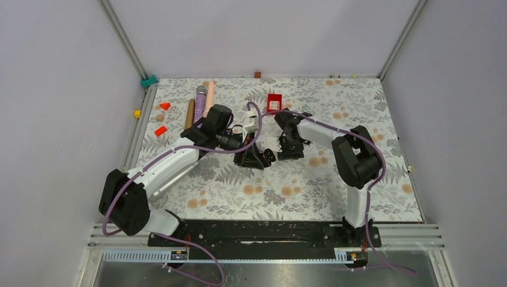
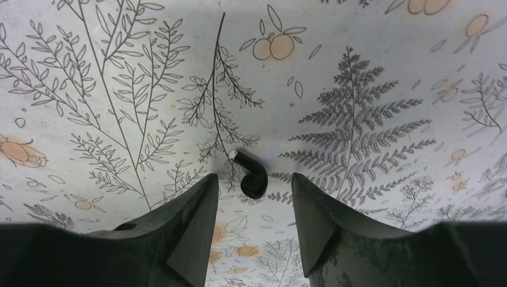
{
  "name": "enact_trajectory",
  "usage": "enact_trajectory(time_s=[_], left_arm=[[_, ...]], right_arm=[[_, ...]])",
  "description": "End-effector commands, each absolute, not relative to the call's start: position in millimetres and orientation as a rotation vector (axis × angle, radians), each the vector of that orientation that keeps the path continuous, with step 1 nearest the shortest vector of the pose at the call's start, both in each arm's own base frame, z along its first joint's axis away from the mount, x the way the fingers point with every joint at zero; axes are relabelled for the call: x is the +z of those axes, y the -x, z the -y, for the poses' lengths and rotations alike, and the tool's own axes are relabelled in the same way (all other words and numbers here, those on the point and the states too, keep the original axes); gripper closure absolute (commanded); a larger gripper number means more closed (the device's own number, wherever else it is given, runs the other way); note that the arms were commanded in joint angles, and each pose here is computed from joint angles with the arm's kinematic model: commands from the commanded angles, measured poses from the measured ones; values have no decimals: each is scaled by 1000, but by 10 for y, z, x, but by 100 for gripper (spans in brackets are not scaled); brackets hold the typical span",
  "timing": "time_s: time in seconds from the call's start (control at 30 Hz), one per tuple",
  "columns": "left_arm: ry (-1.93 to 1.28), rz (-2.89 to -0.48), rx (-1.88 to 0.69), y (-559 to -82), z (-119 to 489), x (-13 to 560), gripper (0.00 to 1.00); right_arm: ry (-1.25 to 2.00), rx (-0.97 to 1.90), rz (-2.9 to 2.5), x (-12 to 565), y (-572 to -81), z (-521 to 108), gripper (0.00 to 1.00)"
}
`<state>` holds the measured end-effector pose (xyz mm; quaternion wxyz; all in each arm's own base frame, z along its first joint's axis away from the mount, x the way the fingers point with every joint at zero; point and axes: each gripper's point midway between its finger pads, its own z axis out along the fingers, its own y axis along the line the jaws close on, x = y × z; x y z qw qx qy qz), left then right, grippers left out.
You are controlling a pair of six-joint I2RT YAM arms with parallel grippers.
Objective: Insert the wireless bluetooth earbuds into the charging case
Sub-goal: Adjust the earbud at the center of the board, then pick up the earbud from the center of the board.
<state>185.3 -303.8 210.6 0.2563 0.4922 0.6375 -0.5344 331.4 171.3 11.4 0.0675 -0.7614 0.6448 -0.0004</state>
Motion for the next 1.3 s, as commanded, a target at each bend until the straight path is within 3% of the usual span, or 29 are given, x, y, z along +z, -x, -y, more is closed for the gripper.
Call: enact_trajectory(time_s=[0.0,0.07,0.1,0.13,0.2,0.43,0.53,0.77,1.0,1.17,1.27], left_arm=[[-1359,-1620,-1410,-1899,3050,2317,100],[-1359,-1619,-1411,-1896,3050,2319,100],[-1358,-1619,-1410,-1895,3047,2324,100],[-1360,-1615,-1410,-1892,3048,2331,100],[-1361,-1610,-1409,-1885,3046,2347,100],[-1374,-1586,-1394,-1861,3017,2405,100],[-1378,-1575,-1395,-1847,3013,2431,100],[-1376,-1574,-1398,-1844,3013,2444,100],[-1375,-1576,-1398,-1837,3008,2435,100],[-1374,-1577,-1398,-1849,3004,2430,100],[-1373,-1578,-1402,-1848,3007,2430,100]], right_arm=[[2202,-46,-1898,470,-3343,-1762,43],[2165,-51,-1897,602,-3318,-1751,42],[2143,-53,-1900,676,-3301,-1739,17],[2116,-53,-1905,751,-3283,-1725,3],[2025,-51,-1931,927,-3263,-1705,1],[1361,-234,-2107,1870,-3468,-1281,1],[1091,-191,-2117,1992,-3578,-1025,0],[1242,101,-2161,1386,-3506,-1077,1],[1303,370,-2162,1002,-3559,-1395,11],[1218,573,-2379,921,-3580,-1546,32],[1172,671,-2539,785,-3533,-1579,39]])
